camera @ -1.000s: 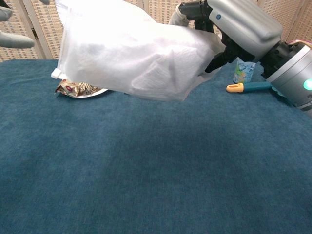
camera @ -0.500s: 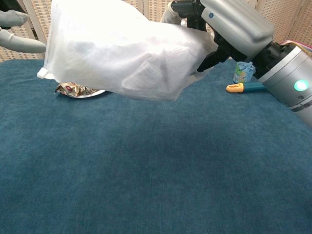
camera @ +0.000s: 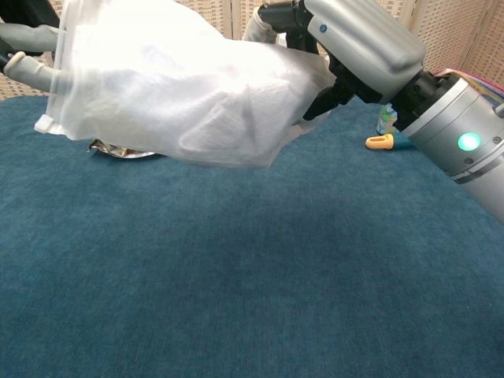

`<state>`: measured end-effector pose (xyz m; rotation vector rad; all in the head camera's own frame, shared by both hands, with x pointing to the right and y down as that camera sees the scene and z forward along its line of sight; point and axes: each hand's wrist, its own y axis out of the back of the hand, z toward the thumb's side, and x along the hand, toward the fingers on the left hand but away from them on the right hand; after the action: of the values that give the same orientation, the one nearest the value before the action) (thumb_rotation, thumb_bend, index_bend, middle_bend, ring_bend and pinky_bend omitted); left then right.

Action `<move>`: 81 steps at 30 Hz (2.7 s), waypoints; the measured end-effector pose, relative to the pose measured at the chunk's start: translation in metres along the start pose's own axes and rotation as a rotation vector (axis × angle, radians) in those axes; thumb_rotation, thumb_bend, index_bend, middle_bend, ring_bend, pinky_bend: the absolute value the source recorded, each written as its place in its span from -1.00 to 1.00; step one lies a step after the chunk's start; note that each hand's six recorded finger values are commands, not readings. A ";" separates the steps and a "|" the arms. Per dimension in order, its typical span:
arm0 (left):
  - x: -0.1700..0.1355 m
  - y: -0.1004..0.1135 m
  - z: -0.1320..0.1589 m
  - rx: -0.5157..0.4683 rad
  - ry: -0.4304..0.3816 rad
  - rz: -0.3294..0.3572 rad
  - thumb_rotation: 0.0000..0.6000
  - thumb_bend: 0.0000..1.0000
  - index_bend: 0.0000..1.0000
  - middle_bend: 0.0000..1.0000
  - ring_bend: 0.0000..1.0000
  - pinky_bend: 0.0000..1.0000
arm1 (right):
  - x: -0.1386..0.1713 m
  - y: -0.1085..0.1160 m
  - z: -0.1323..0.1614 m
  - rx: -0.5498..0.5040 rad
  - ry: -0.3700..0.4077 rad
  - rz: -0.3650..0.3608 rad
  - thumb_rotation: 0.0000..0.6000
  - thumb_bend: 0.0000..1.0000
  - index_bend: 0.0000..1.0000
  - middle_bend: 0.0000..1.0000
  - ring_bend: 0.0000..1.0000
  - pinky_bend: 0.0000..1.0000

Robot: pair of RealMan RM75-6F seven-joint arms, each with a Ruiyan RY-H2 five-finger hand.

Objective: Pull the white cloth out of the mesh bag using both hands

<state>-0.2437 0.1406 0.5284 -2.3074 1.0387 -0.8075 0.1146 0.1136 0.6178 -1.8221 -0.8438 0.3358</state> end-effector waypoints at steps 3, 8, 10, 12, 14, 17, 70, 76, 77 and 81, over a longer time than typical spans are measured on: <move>0.002 -0.002 0.002 -0.007 -0.005 -0.003 1.00 -0.92 -0.21 1.00 0.98 1.00 | -0.001 -0.001 0.001 -0.001 0.002 0.001 1.00 0.51 0.28 0.44 0.38 0.37; 0.003 -0.006 0.005 -0.015 -0.013 -0.001 1.00 -0.65 -0.05 1.00 0.99 1.00 | -0.001 -0.001 0.001 -0.003 0.002 0.003 1.00 0.51 0.28 0.44 0.38 0.37; 0.004 -0.006 0.006 -0.013 -0.013 0.001 1.00 -0.51 0.02 1.00 0.99 1.00 | 0.000 -0.001 0.001 -0.004 0.000 0.004 1.00 0.51 0.28 0.44 0.38 0.37; 0.004 -0.006 0.006 -0.011 -0.012 0.005 1.00 -0.38 0.07 1.00 0.99 1.00 | 0.000 -0.001 0.001 -0.004 -0.001 0.004 1.00 0.51 0.28 0.44 0.38 0.37; 0.004 -0.006 0.005 -0.008 -0.008 0.010 1.00 -0.27 0.13 1.00 0.97 1.00 | 0.000 -0.001 0.000 -0.004 -0.002 0.005 1.00 0.51 0.28 0.44 0.38 0.37; 0.004 -0.006 0.004 0.001 0.001 0.017 1.00 -0.17 0.24 1.00 0.96 1.00 | 0.001 -0.001 -0.001 -0.002 -0.004 0.007 1.00 0.51 0.28 0.44 0.38 0.37; -0.023 -0.036 -0.076 0.149 0.226 0.028 1.00 -0.09 0.41 1.00 0.93 1.00 | 0.064 -0.020 -0.064 0.089 -0.230 0.305 1.00 -1.00 -0.25 0.22 0.22 0.37; -0.024 -0.038 -0.077 0.149 0.227 0.025 1.00 -0.09 0.41 1.00 0.93 1.00 | 0.068 -0.030 -0.061 0.086 -0.228 0.348 1.00 -1.00 -0.01 0.96 0.96 0.97; -0.024 -0.038 -0.077 0.149 0.227 0.025 1.00 -0.09 0.41 1.00 0.93 1.00 | 0.068 -0.033 -0.061 0.083 -0.229 0.363 1.00 -1.00 0.00 0.99 1.00 1.00; -0.025 -0.040 -0.077 0.148 0.228 0.022 1.00 -0.09 0.41 1.00 0.93 1.00 | 0.068 -0.045 -0.058 0.070 -0.230 0.409 1.00 -1.00 0.00 1.00 1.00 1.00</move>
<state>-0.2899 0.1695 0.6003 -2.1122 1.0591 -1.1201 0.1793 0.1285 0.6921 -1.9070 -0.5976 0.8378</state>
